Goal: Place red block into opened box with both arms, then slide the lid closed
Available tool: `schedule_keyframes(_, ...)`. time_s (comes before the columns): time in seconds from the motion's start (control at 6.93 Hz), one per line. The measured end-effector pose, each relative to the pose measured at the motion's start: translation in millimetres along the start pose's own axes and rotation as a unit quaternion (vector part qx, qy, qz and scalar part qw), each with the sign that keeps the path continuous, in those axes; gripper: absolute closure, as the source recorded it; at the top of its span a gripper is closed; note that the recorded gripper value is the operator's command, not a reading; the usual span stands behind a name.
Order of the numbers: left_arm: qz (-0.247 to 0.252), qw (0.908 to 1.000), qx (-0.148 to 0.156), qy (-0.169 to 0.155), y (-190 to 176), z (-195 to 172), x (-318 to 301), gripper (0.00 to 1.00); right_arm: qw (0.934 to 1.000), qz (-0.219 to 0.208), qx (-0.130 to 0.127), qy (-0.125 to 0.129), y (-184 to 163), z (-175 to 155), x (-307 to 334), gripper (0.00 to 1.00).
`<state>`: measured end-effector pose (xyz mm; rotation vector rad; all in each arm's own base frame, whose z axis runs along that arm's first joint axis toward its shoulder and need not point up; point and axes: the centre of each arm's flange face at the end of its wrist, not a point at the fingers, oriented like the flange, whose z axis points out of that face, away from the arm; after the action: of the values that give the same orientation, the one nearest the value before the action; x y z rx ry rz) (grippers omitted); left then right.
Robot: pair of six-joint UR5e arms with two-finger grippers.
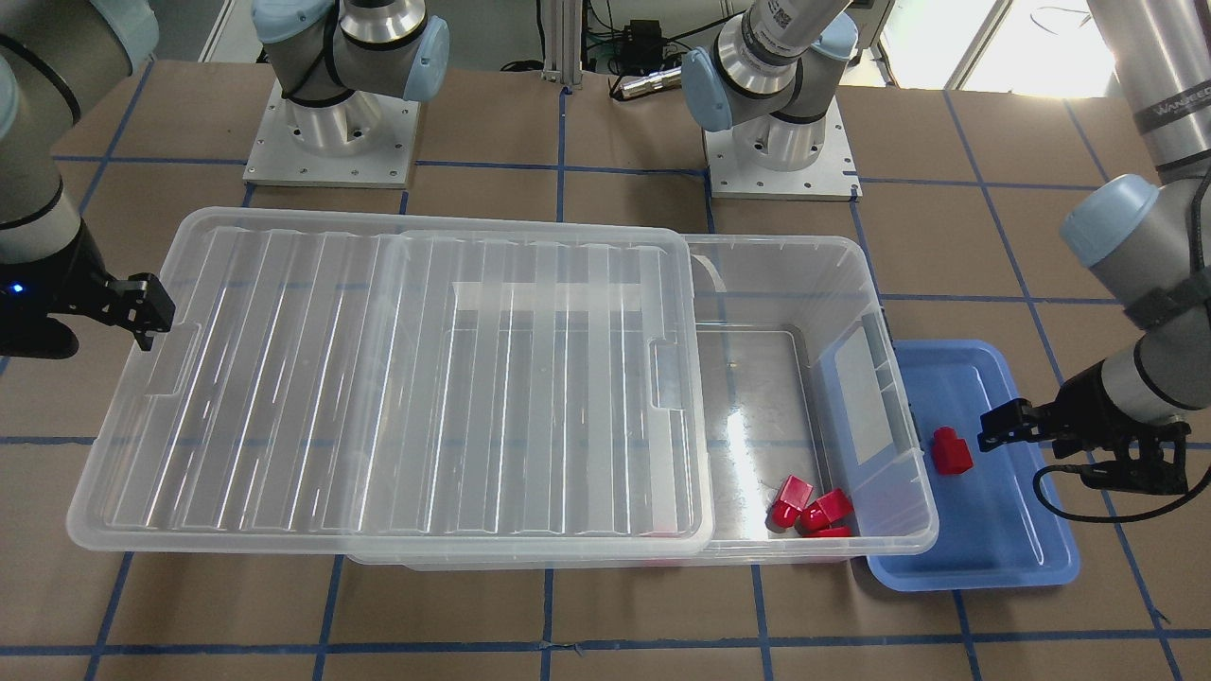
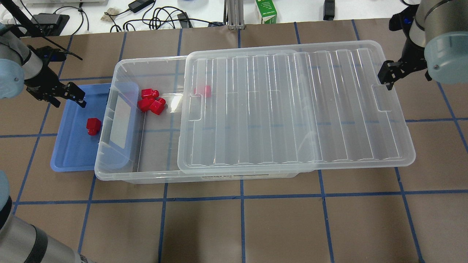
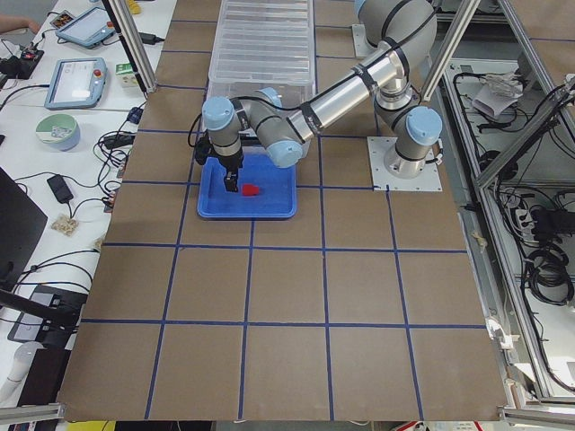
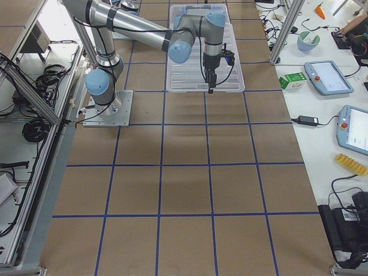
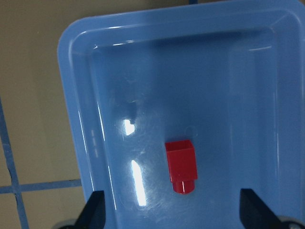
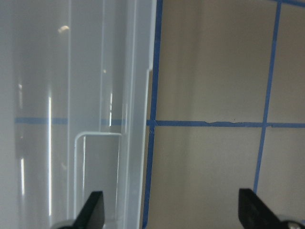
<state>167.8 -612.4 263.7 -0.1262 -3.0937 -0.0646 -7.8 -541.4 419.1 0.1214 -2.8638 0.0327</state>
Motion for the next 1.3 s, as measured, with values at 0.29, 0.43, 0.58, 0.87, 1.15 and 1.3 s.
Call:
schedule_keyframes(0.29, -0.003, 0.9998, 0.006, 0.021, -7, 38, -1, 0.0, 0.9993, -0.011, 0.026, -0.026, 6, -92, -9, 0.0)
schedule_keyframes(0.43, -0.005, 0.9997, 0.006, 0.025, -3, 65, 2, 0.0, 0.9978, -0.002, 0.023, -0.062, 12, -121, -21, 0.0)
schedule_keyframes(0.58, -0.005, 0.9998, 0.005, 0.021, 5, 87, 6, 0.0, 0.9941, 0.022, 0.017, -0.105, 16, -134, -46, 0.0)
schedule_keyframes(0.87, -0.009, 0.9999, 0.001, 0.008, 16, 97, 10, 0.21, 0.9886, 0.062, 0.008, -0.137, 23, -144, -109, 0.0)
schedule_keyframes(1.15, -0.011, 0.9998, -0.011, 0.012, 20, 92, 14, 0.93, 0.9862, 0.078, 0.006, -0.146, 25, -145, -135, 0.0)
schedule_keyframes(1.3, -0.01, 0.9998, -0.012, 0.012, 20, 90, 15, 1.0, 0.9859, 0.079, 0.004, -0.148, 26, -142, -139, 0.0)
